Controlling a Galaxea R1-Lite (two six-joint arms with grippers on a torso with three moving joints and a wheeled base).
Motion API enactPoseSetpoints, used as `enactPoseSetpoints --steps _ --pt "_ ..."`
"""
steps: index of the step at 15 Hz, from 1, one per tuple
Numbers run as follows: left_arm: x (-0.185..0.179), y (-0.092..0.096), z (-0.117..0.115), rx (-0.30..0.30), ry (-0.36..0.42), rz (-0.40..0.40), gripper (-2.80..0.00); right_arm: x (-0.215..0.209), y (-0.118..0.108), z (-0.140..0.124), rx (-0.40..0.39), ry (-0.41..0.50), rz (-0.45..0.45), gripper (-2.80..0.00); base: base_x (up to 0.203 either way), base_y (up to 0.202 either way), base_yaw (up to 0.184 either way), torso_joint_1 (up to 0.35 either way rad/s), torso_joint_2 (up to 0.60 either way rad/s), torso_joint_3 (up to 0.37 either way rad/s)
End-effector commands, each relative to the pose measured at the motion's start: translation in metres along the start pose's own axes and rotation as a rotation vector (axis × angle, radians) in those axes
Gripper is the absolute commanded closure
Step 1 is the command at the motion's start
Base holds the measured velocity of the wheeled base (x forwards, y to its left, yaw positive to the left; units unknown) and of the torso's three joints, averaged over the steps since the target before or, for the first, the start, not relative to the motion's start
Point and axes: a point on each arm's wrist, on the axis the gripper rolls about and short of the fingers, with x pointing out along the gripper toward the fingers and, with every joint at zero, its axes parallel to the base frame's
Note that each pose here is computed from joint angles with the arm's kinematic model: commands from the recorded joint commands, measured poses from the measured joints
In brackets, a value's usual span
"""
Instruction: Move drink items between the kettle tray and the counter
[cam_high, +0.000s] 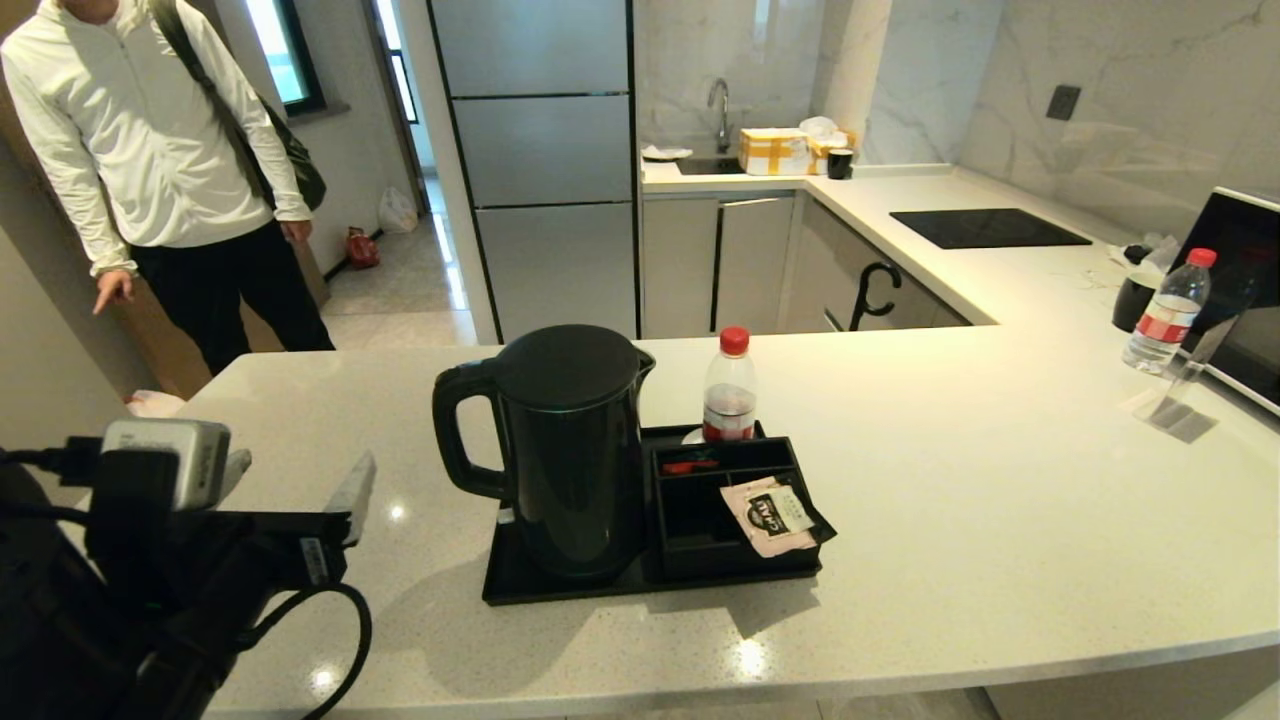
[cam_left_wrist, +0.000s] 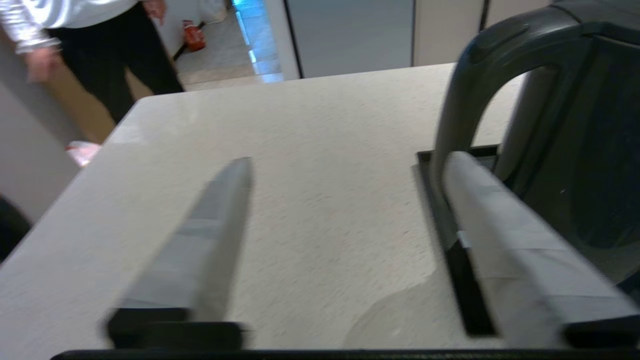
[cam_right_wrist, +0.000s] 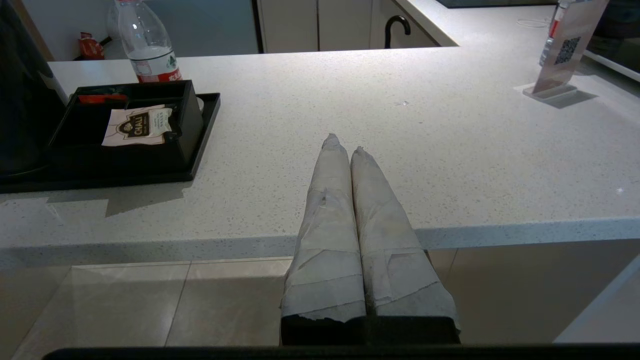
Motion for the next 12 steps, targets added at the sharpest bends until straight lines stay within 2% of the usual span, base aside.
enactPoseSetpoints --steps 1,6,9,12 --pt "-0.019 0.015 0.014 -0.037 -0.055 0.026 0.00 0.002 0.000 -0.009 0.000 0.031 0.002 0.00 0.000 0.000 0.000 0.000 0.00 0.000" --pt "-0.057 0.050 0.023 -0.035 0.025 0.132 0.00 0.002 0.000 -0.009 0.000 0.031 0.002 0.00 0.000 0.000 0.000 0.000 0.00 0.000" --pt "-0.091 0.077 0.030 -0.057 0.022 0.243 0.00 0.002 0.000 -0.009 0.000 0.031 0.002 0.00 0.000 0.000 0.000 0.000 0.00 0.000" --pt "-0.134 0.096 0.028 -0.067 0.092 0.334 0.00 0.002 0.000 -0.009 0.000 0.031 0.002 0.00 0.000 0.000 0.000 0.000 0.00 0.000"
